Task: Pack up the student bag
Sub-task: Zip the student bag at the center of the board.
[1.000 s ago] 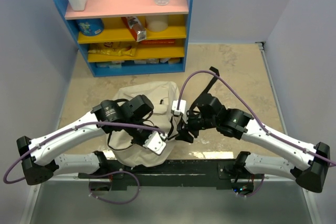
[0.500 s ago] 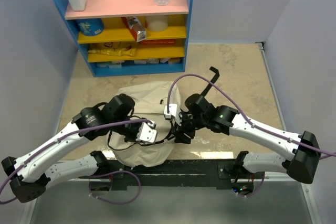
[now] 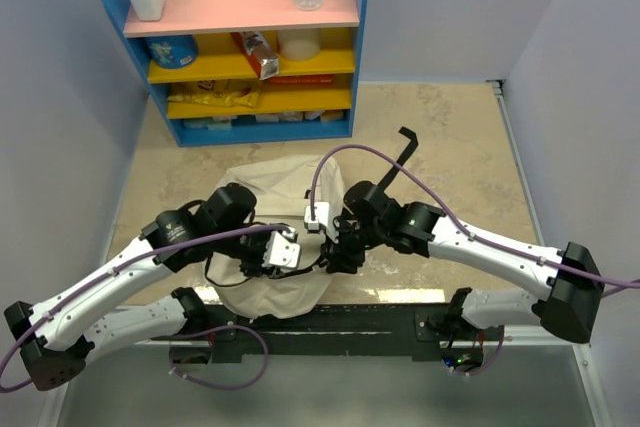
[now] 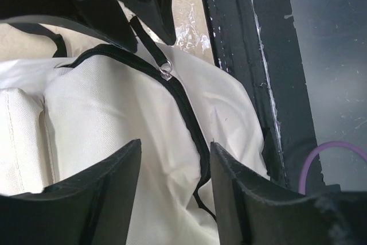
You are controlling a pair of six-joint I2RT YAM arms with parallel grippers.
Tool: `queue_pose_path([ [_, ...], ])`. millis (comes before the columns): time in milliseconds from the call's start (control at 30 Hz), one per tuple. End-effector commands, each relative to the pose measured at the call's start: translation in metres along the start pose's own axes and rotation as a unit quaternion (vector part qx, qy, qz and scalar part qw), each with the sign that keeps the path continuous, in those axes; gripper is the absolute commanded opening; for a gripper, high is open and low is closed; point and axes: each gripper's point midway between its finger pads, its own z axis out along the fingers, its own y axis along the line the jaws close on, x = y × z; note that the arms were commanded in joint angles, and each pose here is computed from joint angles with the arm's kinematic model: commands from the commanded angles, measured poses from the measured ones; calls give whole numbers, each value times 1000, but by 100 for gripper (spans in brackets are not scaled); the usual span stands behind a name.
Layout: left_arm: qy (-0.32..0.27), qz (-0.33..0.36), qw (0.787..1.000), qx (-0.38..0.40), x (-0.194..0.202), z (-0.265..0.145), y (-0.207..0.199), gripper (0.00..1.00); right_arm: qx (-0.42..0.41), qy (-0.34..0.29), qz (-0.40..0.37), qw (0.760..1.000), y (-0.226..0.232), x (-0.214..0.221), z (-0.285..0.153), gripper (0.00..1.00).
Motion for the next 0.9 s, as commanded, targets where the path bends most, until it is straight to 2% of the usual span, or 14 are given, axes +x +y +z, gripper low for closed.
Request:
queue_pose_path([
  [0,-25,0,1000,-2,-10,3,4,58,-12,-18,-7,1000,4,-13,1,33],
  [100,-31,9,999,13,-12,7,1,61,0,-17,2,1000,1,-12,1,20],
  [267,-19,20,999,41,-12,20,-5,72,8,-9,16,1000,-2,-10,2,6],
  [367,-8,22,998,51,-9,30,-12,76,14,-11,28,999,-3,-11,1,0],
  [500,14,21,999,32,1,47,-9,78,11,-22,42,999,2,-12,-3,0],
  [700,50,2,999,-23,17,59,2,69,16,-41,53,998,5,-16,-10,0],
  [867,62,-12,996,-65,28,62,14,55,12,-43,59,997,8,-18,-11,0],
])
